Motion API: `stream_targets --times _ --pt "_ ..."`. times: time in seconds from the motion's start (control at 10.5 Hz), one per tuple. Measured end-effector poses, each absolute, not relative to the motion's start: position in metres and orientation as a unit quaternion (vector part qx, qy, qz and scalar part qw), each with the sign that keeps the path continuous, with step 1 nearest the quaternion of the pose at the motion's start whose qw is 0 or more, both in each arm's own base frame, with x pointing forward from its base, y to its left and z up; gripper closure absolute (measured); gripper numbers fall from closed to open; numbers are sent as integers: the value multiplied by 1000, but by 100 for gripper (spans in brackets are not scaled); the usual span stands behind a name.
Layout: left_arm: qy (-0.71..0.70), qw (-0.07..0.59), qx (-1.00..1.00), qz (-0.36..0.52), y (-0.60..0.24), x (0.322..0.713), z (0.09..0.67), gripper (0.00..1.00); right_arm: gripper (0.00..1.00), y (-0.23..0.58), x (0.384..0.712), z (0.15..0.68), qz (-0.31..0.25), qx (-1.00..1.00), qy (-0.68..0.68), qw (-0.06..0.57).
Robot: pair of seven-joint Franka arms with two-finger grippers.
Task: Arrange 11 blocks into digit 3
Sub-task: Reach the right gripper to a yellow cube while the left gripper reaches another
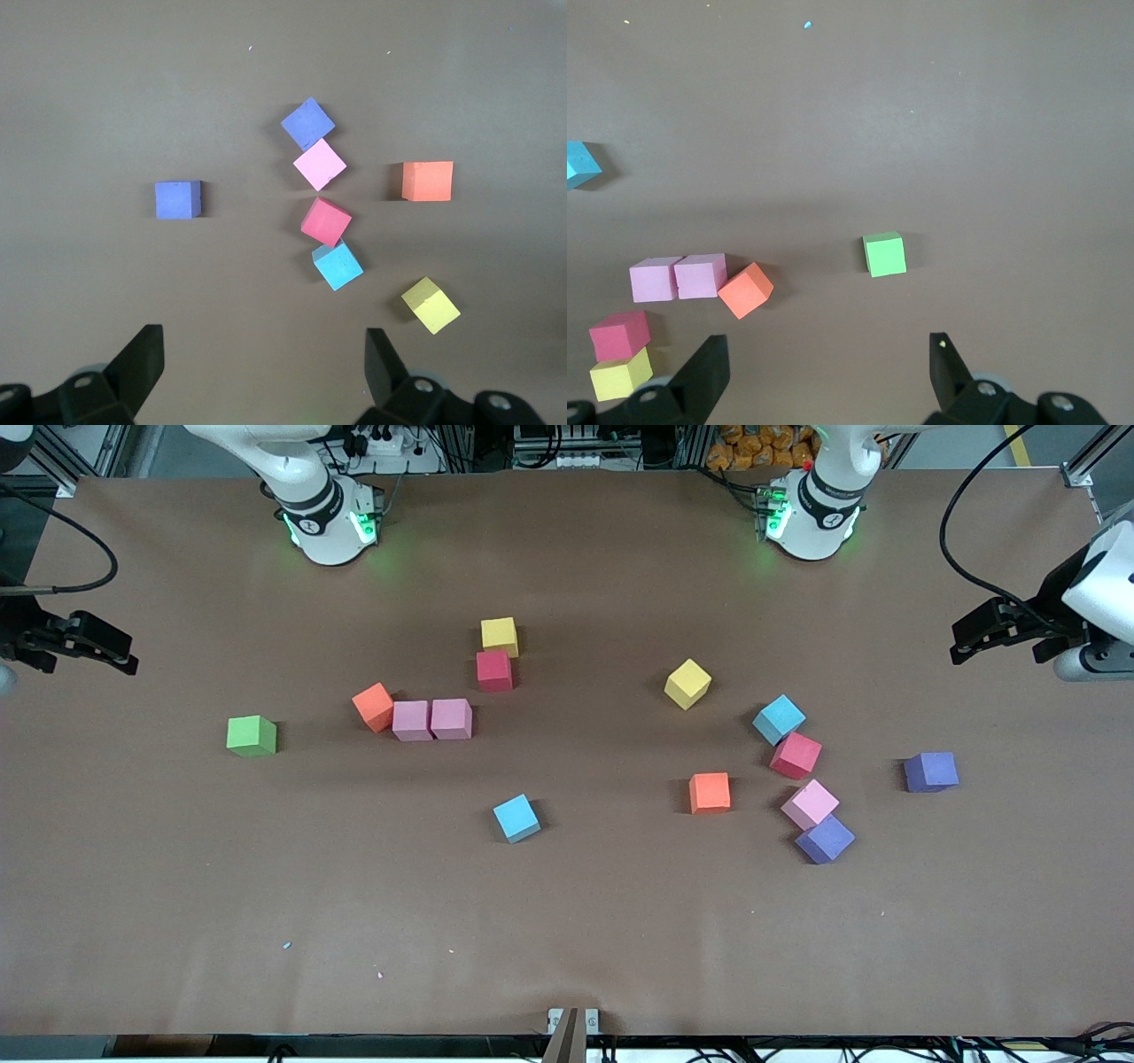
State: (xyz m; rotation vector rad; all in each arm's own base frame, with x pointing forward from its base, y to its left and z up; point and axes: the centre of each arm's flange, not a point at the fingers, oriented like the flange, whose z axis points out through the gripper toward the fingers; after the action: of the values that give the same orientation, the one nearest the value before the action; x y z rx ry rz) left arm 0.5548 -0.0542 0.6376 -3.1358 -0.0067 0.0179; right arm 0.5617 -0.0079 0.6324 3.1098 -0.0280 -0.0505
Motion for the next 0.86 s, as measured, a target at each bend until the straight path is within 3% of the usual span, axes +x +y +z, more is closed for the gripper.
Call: stream_targets --times 0.57,0.86 --pt "30 -1 -1000 9 -88 552 634 0 0 6 563 609 -37 999 4 15" --pt "15 -14 -999 25 -135 550 610 0 0 67 563 577 -55 997 54 15"
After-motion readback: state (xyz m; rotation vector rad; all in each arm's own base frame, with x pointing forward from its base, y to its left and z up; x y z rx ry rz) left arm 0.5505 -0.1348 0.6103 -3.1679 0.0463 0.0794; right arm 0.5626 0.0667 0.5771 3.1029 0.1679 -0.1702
